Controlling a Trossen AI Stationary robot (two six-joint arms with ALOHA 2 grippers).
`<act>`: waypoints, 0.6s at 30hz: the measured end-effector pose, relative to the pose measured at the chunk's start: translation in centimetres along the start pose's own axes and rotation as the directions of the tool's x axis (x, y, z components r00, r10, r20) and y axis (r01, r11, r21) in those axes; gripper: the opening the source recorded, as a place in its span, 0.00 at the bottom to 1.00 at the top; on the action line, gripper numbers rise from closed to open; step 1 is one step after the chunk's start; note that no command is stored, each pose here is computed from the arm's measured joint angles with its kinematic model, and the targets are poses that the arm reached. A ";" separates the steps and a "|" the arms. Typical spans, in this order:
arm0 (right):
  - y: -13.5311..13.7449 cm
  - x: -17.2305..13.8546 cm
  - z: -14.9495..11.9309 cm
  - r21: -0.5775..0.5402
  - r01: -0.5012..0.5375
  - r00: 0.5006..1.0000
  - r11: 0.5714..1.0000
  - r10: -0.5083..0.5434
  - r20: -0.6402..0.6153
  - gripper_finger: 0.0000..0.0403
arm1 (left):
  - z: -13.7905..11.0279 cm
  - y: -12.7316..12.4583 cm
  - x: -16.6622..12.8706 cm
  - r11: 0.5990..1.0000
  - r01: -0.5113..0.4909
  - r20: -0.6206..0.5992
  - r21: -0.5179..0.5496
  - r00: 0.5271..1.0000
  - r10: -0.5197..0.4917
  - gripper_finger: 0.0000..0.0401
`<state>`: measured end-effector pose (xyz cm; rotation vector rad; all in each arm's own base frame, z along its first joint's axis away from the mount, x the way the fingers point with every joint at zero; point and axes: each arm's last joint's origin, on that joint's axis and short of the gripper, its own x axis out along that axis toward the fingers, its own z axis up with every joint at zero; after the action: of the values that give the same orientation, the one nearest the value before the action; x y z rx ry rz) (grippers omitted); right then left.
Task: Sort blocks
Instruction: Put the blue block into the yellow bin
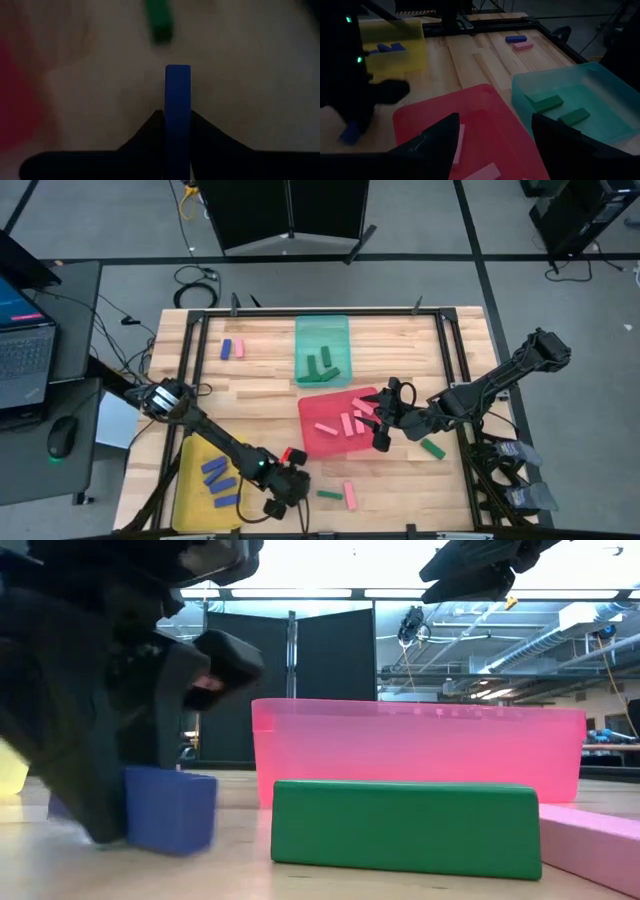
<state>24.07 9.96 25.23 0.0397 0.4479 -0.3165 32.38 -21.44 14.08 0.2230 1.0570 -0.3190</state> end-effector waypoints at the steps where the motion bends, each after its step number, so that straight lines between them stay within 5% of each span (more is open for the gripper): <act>1: 0.0 0.0 0.0 -0.002 0.000 1.000 1.000 0.000 0.001 0.65 | 0.1 0.0 -0.6 1.000 -0.018 -0.022 0.005 1.000 0.018 0.15; 6: 0.0 0.0 0.0 -0.008 -0.002 1.000 1.000 0.002 0.000 0.65 | 1.7 -0.4 -6.5 0.995 -0.097 -0.109 -0.012 0.990 0.095 0.15; 10: 0.3 -0.2 -0.1 -0.013 -0.015 1.000 1.000 0.015 0.000 0.65 | 1.3 -1.2 -11.7 0.977 -0.155 -0.240 -0.148 0.964 0.116 0.15; 14: 0.5 -0.4 -0.2 -0.018 -0.028 1.000 0.999 0.028 0.002 0.65 | -0.7 -2.6 -15.4 0.923 -0.240 -0.333 -0.300 0.933 0.134 0.15; 18: 0.7 -0.6 -0.2 -0.022 -0.038 0.999 0.999 0.038 0.002 0.65 | -3.4 -4.1 -15.7 0.862 -0.295 -0.439 -0.412 0.894 0.096 0.15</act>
<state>23.71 10.86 25.26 0.0267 0.4472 -0.2747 21.03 -21.81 26.12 -0.0462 1.4770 0.1927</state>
